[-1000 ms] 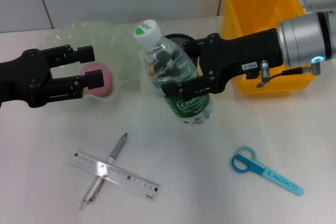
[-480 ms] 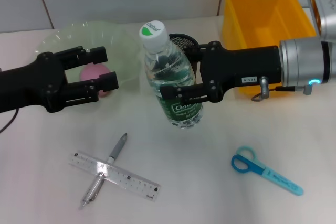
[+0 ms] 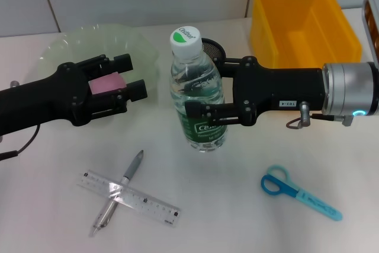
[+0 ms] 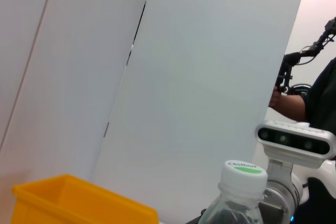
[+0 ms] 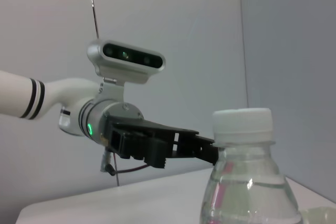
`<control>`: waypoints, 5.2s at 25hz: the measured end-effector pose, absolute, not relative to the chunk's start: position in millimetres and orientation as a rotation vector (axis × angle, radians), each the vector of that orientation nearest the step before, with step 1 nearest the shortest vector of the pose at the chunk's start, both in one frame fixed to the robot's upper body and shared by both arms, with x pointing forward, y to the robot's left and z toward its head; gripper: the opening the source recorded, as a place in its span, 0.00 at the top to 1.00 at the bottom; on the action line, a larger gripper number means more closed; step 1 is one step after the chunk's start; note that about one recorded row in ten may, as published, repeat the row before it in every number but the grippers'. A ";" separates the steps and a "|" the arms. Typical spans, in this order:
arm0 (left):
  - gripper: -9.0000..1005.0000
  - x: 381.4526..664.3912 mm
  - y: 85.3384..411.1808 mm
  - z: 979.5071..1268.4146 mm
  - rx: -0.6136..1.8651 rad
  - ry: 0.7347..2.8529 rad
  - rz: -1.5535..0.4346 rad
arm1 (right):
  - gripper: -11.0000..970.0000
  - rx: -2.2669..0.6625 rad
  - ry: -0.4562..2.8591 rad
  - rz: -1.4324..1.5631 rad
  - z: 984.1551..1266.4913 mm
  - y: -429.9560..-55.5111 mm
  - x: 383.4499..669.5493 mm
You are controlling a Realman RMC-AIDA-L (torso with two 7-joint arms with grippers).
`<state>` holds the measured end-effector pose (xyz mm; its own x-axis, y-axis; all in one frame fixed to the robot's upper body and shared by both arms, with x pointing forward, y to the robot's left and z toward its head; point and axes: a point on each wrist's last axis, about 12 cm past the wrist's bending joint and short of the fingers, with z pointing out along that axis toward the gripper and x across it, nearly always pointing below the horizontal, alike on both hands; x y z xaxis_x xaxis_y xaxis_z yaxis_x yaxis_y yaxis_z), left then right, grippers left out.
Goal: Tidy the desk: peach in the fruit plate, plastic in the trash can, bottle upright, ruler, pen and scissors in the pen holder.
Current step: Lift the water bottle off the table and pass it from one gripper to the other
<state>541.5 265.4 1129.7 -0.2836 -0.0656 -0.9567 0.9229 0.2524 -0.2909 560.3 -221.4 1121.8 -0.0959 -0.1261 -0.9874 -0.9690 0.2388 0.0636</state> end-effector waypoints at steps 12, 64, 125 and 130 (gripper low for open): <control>0.23 542.6 244.6 1126.1 0.880 1.466 -1.271 | 0.23 -1.082 1.450 1.064 1113.5 -211.9 558.1; 0.23 546.7 233.2 1127.5 0.882 1.420 -1.277 | 0.23 -1.096 1.435 1.164 1108.8 -190.5 557.0; 0.49 545.3 230.2 1125.8 0.859 1.418 -1.304 | 0.23 -1.073 1.428 1.170 1107.3 -189.2 556.8; 0.49 544.6 231.1 1125.0 0.857 1.422 -1.304 | 0.23 -1.083 1.415 1.146 1106.3 -192.3 555.5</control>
<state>544.6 231.1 1125.0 -0.2651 -0.1152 -0.9573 0.9437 0.1725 -0.2821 555.5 -192.3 1106.3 -0.1237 -0.0577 -0.9906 -0.9810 0.1575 0.1133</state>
